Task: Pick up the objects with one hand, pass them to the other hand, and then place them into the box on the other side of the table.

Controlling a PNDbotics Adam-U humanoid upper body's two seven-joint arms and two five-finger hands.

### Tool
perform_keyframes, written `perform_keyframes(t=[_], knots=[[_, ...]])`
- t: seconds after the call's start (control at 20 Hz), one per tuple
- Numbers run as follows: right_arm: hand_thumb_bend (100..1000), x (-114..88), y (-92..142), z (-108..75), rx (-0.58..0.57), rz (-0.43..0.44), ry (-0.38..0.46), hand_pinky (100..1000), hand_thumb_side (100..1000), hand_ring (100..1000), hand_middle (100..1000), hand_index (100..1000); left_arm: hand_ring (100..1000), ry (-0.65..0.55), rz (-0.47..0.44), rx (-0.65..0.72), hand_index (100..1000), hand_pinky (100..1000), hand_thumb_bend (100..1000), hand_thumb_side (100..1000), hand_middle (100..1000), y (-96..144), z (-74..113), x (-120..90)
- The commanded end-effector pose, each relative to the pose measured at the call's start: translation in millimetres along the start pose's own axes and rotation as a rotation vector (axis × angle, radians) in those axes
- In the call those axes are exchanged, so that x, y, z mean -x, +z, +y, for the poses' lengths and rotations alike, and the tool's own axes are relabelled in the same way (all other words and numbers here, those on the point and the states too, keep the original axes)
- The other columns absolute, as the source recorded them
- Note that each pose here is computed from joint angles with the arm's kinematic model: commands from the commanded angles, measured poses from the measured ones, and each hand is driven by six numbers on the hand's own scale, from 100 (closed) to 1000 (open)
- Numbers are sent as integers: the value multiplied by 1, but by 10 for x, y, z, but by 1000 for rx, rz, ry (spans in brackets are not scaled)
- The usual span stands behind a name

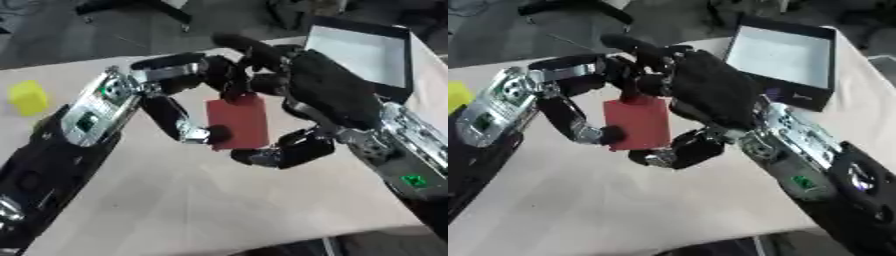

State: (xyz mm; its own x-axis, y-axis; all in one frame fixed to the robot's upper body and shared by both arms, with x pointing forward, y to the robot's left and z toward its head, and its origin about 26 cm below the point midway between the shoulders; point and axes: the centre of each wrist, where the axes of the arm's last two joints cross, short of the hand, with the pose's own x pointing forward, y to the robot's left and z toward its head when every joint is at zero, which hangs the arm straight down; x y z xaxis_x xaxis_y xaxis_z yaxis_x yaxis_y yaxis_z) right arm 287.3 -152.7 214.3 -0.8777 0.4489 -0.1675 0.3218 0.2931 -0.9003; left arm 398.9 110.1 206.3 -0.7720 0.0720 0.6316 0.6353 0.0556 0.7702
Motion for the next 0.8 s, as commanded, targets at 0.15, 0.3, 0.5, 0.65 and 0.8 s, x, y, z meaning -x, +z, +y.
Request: perform_keyframes(t=[0.15, 0.3, 0.5, 0.65, 0.8], knots=[[350, 66, 4, -59, 17, 29, 37, 631, 282, 734, 1000, 335, 389, -113, -129, 124, 643, 499, 100, 246, 401, -105, 45, -167], [561, 67, 7, -57, 2, 27, 52, 654, 305, 740, 1000, 676, 385, -109, -128, 124, 640, 496, 100, 246, 397, -106, 43, -170], [627, 71, 9, -61, -14, 34, 73, 665, 322, 744, 1000, 761, 382, -110, -127, 128, 636, 500, 100, 246, 393, -110, 33, -166], [636, 71, 12, -59, -21, 44, 82, 664, 325, 743, 1000, 764, 381, -107, -130, 128, 634, 502, 100, 246, 391, -114, 32, -176], [635, 71, 14, -57, -21, 49, 86, 668, 326, 744, 1000, 756, 381, -105, -129, 129, 634, 504, 100, 246, 391, -112, 30, -183]])
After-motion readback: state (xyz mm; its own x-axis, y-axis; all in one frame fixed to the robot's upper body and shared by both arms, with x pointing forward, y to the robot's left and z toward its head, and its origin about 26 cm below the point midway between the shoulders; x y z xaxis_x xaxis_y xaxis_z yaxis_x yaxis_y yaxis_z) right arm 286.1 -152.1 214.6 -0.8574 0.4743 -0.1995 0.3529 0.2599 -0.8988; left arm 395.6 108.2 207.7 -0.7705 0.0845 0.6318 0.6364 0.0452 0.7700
